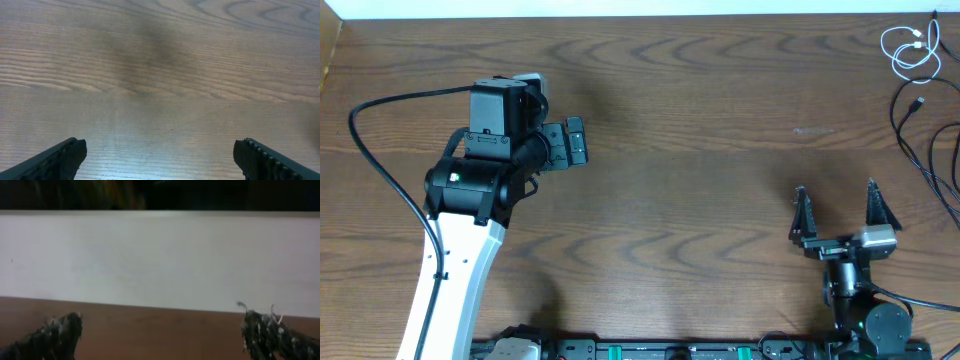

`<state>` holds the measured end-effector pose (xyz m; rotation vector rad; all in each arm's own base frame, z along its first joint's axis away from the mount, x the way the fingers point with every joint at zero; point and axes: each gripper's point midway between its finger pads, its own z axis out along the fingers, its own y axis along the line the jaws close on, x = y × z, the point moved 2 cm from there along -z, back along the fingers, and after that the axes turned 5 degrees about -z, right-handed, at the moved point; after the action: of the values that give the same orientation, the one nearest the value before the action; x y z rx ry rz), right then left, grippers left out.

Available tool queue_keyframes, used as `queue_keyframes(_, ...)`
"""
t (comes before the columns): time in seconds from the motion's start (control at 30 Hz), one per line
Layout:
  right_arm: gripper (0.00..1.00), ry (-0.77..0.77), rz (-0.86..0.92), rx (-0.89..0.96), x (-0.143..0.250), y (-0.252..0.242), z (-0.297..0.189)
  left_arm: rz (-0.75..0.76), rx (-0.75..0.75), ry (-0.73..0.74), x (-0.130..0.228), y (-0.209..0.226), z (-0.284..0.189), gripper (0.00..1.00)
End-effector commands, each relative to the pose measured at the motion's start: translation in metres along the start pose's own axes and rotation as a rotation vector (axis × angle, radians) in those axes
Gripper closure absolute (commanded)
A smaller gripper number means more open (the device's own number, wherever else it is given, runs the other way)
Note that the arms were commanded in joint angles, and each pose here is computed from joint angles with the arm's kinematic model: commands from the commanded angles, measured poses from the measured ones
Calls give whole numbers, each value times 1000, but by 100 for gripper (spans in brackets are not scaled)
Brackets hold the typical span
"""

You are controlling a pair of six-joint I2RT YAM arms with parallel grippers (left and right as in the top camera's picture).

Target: Untangle cables

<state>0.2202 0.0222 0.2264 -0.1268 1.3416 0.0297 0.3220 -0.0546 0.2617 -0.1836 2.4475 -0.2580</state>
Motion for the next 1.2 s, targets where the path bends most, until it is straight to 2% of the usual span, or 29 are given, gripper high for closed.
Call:
queue_keyframes(0.0, 1, 91, 18, -17, 22, 4, -1, 6, -9, -14, -5, 0, -3, 1)
queue_keyframes(0.2, 1, 295, 24, -26, 67, 7, -10, 5, -9, -14, -5, 0, -3, 1)
queue_keyframes(1.17, 1, 294, 24, -26, 67, 7, -10, 5, -9, -14, -5, 0, -3, 1)
